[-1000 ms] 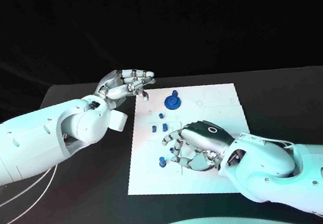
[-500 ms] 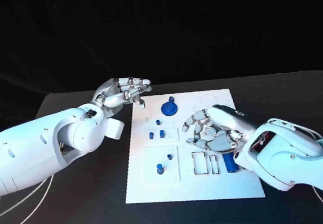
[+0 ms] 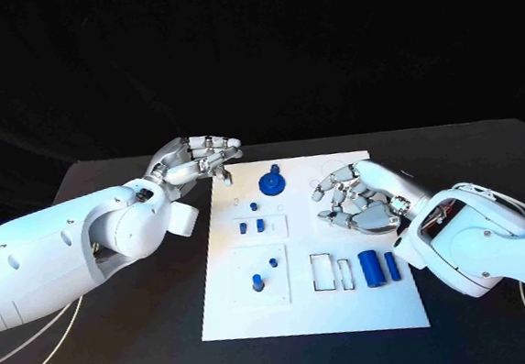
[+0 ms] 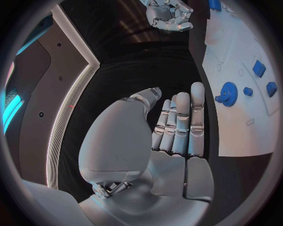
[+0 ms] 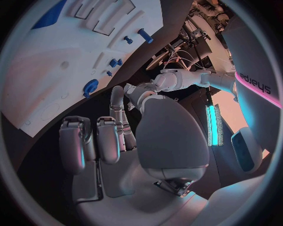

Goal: Assemble the parts on the task board

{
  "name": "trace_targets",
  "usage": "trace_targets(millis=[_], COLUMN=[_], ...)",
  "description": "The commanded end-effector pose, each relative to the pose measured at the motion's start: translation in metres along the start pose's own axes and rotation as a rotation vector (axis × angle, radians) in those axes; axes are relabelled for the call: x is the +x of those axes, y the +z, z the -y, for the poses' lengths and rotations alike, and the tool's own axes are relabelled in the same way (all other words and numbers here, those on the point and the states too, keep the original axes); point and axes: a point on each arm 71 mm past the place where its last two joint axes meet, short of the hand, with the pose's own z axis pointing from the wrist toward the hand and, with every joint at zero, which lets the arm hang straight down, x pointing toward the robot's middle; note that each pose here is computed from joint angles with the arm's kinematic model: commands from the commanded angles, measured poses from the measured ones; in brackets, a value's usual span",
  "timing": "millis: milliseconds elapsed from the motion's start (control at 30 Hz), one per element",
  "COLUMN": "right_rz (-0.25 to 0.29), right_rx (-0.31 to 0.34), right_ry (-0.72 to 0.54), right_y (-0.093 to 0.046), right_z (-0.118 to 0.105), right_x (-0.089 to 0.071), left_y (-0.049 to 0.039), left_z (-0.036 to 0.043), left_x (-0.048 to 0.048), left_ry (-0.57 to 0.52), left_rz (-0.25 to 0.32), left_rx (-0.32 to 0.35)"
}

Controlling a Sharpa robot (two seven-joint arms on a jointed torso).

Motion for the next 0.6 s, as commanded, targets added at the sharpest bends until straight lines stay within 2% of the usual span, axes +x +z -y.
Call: trace_targets(millis=[33, 400, 600], right_rz=[0.004, 0.003, -0.081], right_rx=[0.009, 0.041, 0.048], right_ry=[0.009, -0.049, -0.153], right_y=[0.001, 0.006, -0.003], right_z=[0.003, 0.018, 0.024], right_x=[-0.003, -0.015, -0.021], left_y=[0.0002, 0.0004, -0.0001], left_z=[0.0007, 0.0003, 0.0001], left_x=[0.0018, 0.0023, 0.0023], left_ry=[-0.01, -0.007, -0.007], left_rz=[-0.015, -0.017, -0.018], left_rx=[0.009, 0.009, 0.008])
